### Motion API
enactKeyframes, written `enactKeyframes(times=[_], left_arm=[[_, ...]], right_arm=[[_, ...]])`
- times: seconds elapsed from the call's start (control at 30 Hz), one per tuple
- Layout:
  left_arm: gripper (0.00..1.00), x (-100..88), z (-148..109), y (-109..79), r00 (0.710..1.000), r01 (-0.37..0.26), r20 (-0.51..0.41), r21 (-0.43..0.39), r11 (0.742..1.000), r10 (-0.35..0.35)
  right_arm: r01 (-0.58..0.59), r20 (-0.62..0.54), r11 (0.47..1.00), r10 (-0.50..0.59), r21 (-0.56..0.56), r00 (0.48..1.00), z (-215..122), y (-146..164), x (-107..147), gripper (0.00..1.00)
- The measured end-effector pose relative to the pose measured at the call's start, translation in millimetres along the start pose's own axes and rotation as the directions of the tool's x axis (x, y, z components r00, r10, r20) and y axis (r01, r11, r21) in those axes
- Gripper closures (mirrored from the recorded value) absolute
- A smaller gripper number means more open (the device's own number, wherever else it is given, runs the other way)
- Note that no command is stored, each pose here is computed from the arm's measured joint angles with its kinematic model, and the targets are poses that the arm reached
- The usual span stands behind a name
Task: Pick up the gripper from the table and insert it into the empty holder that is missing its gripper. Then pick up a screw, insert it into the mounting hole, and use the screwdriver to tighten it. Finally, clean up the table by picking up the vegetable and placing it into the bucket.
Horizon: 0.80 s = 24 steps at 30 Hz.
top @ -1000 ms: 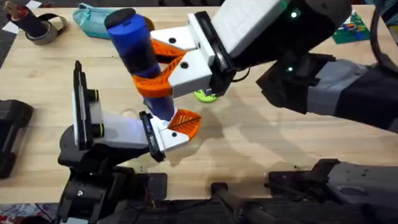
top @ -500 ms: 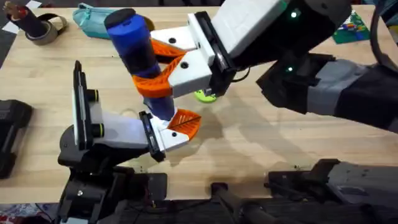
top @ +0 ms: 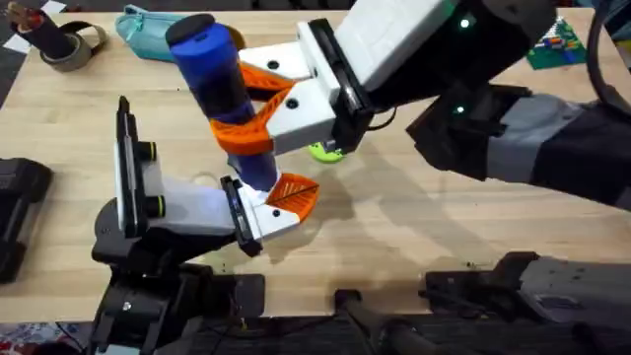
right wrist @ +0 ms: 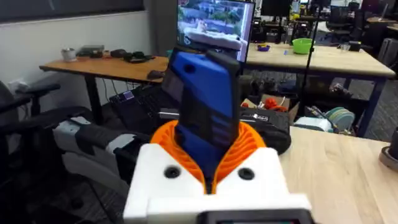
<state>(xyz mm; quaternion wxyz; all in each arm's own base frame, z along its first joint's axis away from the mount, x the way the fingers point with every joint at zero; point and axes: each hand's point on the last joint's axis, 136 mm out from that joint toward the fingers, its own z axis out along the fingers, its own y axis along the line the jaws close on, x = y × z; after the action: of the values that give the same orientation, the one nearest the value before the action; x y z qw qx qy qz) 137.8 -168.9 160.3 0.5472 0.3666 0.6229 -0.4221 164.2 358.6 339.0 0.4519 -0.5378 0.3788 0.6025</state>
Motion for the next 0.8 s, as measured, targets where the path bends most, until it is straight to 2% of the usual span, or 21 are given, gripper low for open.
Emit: enactKeyframes(times=[0.3, 0.5, 0.63, 0.8], left_arm=[[0.985, 0.0, 0, 0.0, 1.000, 0.000, 0.000, 0.000, 1.000, 0.000], [0.985, 0.0, 0, 0.0, 1.000, 0.000, 0.000, 0.000, 1.000, 0.000], [0.984, 0.0, 0, 0.0, 1.000, 0.000, 0.000, 0.000, 1.000, 0.000], [0.985, 0.0, 0, 0.0, 1.000, 0.000, 0.000, 0.000, 1.000, 0.000]], right_arm=[[0.001, 0.001, 1.000, -0.001, 0.002, 1.000, 0, 0, 0, 0.969], [0.080, 0.041, 0.997, -0.080, -0.005, 0.996, 0, 3, -13, 0.969], [0.049, 0.028, 0.999, -0.049, -0.010, 0.998, -6, -4, -20, 0.969], [-0.038, -0.041, 0.999, 0.039, 0.020, 0.998, -23, -33, -53, 0.968]])
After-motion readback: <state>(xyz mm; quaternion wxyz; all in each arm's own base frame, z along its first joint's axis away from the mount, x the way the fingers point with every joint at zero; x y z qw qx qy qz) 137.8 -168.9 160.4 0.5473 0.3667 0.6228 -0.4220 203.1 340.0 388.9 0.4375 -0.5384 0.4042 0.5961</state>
